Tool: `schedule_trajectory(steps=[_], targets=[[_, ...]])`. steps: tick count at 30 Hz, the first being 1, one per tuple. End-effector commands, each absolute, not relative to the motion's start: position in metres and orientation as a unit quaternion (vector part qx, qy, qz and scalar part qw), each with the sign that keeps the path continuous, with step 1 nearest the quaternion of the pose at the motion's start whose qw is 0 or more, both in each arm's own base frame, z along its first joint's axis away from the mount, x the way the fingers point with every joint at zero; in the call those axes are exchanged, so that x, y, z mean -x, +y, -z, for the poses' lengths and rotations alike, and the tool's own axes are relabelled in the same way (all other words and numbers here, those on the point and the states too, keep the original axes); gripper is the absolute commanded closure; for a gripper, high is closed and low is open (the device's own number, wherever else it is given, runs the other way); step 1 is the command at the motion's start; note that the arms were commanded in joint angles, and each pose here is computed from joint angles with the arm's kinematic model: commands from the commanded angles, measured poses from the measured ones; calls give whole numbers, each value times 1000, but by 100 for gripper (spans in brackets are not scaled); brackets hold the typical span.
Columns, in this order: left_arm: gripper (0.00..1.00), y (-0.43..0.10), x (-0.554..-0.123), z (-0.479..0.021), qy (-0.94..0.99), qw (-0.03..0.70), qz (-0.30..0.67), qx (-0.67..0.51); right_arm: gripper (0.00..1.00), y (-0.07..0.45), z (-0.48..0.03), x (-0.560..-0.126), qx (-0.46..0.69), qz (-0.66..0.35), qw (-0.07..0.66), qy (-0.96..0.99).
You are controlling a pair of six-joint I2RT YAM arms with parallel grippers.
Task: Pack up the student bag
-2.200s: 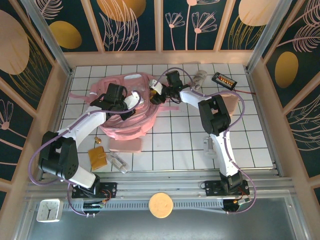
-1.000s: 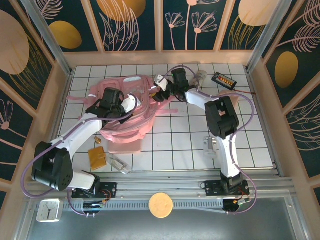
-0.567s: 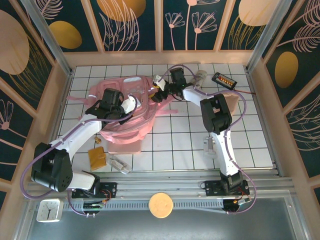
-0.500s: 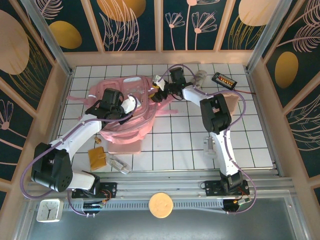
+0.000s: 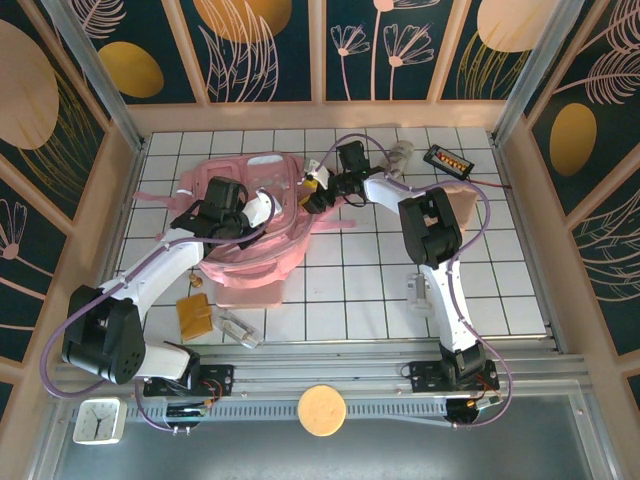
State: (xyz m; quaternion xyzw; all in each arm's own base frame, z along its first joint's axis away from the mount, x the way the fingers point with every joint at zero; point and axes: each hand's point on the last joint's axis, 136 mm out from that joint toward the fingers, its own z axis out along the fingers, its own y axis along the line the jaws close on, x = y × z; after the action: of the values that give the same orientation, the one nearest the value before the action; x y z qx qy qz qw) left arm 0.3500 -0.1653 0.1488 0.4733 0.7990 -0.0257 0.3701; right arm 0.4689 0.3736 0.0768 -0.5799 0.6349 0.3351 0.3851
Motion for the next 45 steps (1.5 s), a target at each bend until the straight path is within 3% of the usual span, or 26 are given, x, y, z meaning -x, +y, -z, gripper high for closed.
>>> schedule_trajectory(steps=[1, 4, 16, 26, 37, 42, 43, 45], targets=[[100, -174, -360, -181, 769, 427, 28, -475, 44, 386, -81, -461, 585, -354, 378, 624], [100, -174, -360, -181, 769, 427, 27, -474, 65, 387, -82, -462, 581, -362, 380, 622], [100, -171, -363, -184, 769, 432, 16, -471, 75, 388, -80, -445, 589, -369, 372, 616], [100, -165, -360, -174, 776, 424, 6, -467, 100, 382, -92, -451, 564, -340, 404, 635], [100, -153, -364, -169, 788, 424, -22, -446, 100, 366, -113, -422, 556, -353, 402, 636], [100, -154, -359, -176, 781, 436, -18, -448, 100, 364, -105, -436, 554, -356, 404, 635], [100, -154, -358, -177, 780, 436, -19, -449, 91, 365, -105, -441, 552, -354, 410, 634], [100, -153, -356, -178, 778, 435, -20, -452, 51, 368, -107, -453, 548, -350, 420, 633]])
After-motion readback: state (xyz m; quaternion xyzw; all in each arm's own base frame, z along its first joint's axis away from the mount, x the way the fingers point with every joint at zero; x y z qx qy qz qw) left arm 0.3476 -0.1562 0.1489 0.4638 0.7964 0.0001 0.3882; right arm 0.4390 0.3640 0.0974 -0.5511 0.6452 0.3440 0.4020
